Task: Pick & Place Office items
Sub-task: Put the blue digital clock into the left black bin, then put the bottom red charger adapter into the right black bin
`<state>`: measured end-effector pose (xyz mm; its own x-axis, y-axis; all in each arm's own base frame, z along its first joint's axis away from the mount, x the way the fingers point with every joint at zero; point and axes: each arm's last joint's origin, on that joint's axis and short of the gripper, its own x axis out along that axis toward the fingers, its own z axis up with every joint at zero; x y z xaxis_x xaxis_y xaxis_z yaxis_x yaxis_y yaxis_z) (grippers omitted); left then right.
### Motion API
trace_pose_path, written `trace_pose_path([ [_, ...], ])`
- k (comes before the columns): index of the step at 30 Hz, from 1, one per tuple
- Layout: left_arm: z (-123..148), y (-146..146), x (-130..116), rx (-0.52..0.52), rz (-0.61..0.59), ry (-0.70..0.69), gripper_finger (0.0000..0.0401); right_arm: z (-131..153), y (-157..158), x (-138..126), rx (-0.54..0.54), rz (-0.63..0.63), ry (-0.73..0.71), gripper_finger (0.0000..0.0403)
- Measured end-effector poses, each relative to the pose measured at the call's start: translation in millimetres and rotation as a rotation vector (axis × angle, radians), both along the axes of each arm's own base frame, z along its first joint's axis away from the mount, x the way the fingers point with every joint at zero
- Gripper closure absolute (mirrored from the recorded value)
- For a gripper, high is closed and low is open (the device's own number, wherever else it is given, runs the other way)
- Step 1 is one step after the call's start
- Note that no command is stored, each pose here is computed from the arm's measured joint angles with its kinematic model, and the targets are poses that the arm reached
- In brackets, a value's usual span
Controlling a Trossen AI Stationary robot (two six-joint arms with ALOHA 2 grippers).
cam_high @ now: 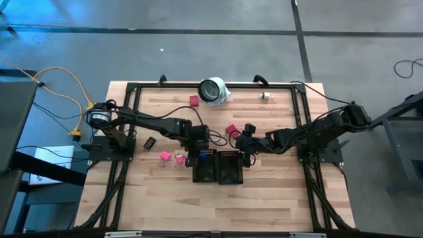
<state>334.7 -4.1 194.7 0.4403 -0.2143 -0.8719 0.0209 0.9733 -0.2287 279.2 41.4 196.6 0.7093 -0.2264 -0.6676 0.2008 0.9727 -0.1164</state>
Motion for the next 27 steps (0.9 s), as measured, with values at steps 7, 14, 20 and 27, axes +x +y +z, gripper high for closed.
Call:
trace_pose_path([
  [7, 0.0, 0.0, 0.5, 0.000, 0.001, -0.004, 0.0330, -0.1, 0.0, -0.1, 0.000, 0.000, 0.002, 0.0149],
  [14, 2.1, 0.1, 1.0, 0.008, 0.005, -0.015, 0.0302, -0.2, 0.0, -0.2, 0.000, 0.000, 0.003, 0.0149],
  [20, 7.1, 0.2, 4.0, 0.011, 0.005, -0.033, 0.0260, -0.3, 0.0, -0.3, 0.003, 0.001, 0.005, 0.0149],
  [27, 18.9, 0.3, 7.6, 0.016, -0.003, -0.066, 0.0243, -0.7, 0.6, -0.6, 0.017, 0.014, 0.011, 0.0149],
])
